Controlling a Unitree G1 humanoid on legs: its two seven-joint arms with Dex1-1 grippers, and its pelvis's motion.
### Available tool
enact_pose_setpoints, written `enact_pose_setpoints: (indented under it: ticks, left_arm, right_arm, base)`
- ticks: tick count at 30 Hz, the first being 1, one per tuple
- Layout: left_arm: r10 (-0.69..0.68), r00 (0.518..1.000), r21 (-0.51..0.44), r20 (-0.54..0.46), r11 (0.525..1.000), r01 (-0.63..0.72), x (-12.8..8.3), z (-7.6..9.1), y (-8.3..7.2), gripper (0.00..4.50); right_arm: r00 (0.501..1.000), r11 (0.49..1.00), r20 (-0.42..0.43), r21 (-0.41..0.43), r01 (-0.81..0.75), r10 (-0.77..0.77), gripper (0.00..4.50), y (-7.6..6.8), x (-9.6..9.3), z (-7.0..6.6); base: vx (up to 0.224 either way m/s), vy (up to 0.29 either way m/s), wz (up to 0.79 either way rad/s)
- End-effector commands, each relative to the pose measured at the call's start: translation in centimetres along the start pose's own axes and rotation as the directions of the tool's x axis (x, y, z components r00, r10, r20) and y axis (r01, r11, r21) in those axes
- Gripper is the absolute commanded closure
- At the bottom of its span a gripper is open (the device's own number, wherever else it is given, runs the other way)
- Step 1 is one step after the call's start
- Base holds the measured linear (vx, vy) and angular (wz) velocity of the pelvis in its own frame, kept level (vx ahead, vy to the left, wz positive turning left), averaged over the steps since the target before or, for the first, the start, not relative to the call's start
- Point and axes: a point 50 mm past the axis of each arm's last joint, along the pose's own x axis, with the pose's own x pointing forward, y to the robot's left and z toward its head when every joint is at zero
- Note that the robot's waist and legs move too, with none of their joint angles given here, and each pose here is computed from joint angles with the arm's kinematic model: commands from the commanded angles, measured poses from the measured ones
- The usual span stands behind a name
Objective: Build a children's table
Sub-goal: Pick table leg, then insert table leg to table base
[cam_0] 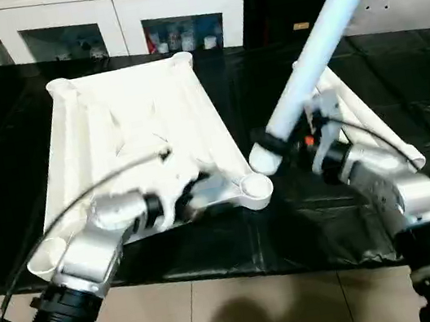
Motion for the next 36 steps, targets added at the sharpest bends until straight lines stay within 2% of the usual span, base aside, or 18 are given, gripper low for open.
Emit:
enact_pose_setpoints:
  ticks: [1, 10, 16, 23, 36]
  left_arm:
    - [-0.029, 0.999, 0.028, -0.016, 0.999, 0.029, 0.1, 0.1, 0.2, 1.21]
    - [-0.071, 0.997, 0.010, -0.024, 0.997, 0.072, 0.5, -1.0, 1.0, 2.05]
    - [-0.081, 0.996, 0.016, -0.035, 0.997, 0.082, 0.8, -1.1, 1.7, 2.35]
    - [-0.117, 0.991, 0.031, -0.068, 0.992, 0.120, 0.8, -1.6, 1.8, 2.93]
    - [-0.186, 0.977, 0.028, -0.107, 0.981, 0.190, 0.9, -2.2, 1.5, 3.92]
  right_arm:
    - [0.999, 0.999, 0.004, -0.007, -0.042, 0.042, 2.59, 0.5, 0.0, 0.5]
    - [0.995, 0.995, -0.031, -0.017, -0.097, 0.097, 2.59, 0.9, 0.0, 0.3]
    - [0.990, 0.993, -0.089, -0.032, -0.112, 0.109, 2.59, 0.8, -0.1, -0.1]
    - [0.986, 0.994, -0.137, -0.034, -0.103, 0.098, 2.59, 0.7, 0.0, -0.6]
    - [0.981, 0.995, -0.176, -0.051, -0.089, 0.079, 2.59, 0.3, 0.6, -0.5]
  base:
    - [0.000, 0.000, 0.00]
    - [0.000, 0.000, 0.00]
    - [0.000, 0.000, 0.00]
    - [0.000, 0.000, 0.00]
    - [0.000, 0.000, 0.00]
